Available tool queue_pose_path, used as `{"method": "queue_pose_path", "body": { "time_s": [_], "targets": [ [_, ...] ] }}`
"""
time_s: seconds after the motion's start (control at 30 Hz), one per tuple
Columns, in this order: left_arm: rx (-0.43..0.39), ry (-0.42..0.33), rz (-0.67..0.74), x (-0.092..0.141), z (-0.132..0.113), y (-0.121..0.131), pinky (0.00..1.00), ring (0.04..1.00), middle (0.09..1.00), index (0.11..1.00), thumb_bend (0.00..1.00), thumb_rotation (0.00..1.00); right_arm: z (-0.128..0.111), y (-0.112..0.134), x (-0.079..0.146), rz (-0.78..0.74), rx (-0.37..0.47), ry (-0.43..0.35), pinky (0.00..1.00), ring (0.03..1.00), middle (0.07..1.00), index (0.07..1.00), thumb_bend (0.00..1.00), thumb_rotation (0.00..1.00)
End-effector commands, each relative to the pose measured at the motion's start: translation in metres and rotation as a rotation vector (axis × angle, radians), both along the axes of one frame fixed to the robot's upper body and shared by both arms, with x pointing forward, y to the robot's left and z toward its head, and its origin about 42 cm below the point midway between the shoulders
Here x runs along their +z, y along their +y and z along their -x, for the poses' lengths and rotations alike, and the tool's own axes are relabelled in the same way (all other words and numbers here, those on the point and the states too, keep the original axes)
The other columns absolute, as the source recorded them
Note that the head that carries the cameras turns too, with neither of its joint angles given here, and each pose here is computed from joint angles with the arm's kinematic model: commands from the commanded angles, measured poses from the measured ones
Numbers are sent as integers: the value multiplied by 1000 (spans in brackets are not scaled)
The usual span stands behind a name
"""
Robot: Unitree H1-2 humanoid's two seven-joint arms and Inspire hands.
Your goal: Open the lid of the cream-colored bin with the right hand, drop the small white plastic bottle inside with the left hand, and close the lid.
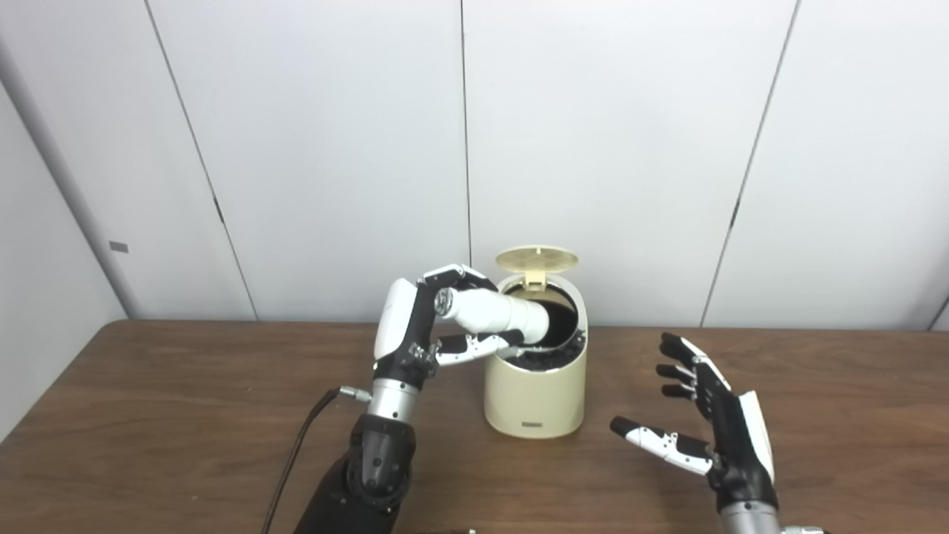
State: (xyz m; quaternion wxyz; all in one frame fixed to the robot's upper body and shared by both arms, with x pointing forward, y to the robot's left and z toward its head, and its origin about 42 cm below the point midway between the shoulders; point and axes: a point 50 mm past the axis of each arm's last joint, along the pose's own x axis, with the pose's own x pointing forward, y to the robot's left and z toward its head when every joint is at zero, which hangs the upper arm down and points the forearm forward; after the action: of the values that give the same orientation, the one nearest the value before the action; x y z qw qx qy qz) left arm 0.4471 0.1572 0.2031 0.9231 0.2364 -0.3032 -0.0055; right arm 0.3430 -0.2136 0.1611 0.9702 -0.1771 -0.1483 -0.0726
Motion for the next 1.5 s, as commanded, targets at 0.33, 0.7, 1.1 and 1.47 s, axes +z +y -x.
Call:
{"method": "queue_pose_path", "body": {
  "time_s": [0.33,0.7,1.1,1.47],
  "targets": [
    [25,-56,-55,37,-12,-2,358,438,491,481,505,0,-4,8,19,-7,13,-66,666,755,833,828,780,253],
    [57,-54,-109,68,-20,-6,346,432,493,488,504,0,-4,13,19,-7,17,-56,652,745,839,827,759,229],
    [57,-28,-193,87,-24,-4,359,427,498,511,503,0,-6,17,21,-15,25,-65,643,734,834,814,763,216],
    [64,-3,-285,81,-22,-2,401,439,509,507,504,0,-5,18,23,-14,24,-77,643,738,831,819,758,207]
  ]
}}
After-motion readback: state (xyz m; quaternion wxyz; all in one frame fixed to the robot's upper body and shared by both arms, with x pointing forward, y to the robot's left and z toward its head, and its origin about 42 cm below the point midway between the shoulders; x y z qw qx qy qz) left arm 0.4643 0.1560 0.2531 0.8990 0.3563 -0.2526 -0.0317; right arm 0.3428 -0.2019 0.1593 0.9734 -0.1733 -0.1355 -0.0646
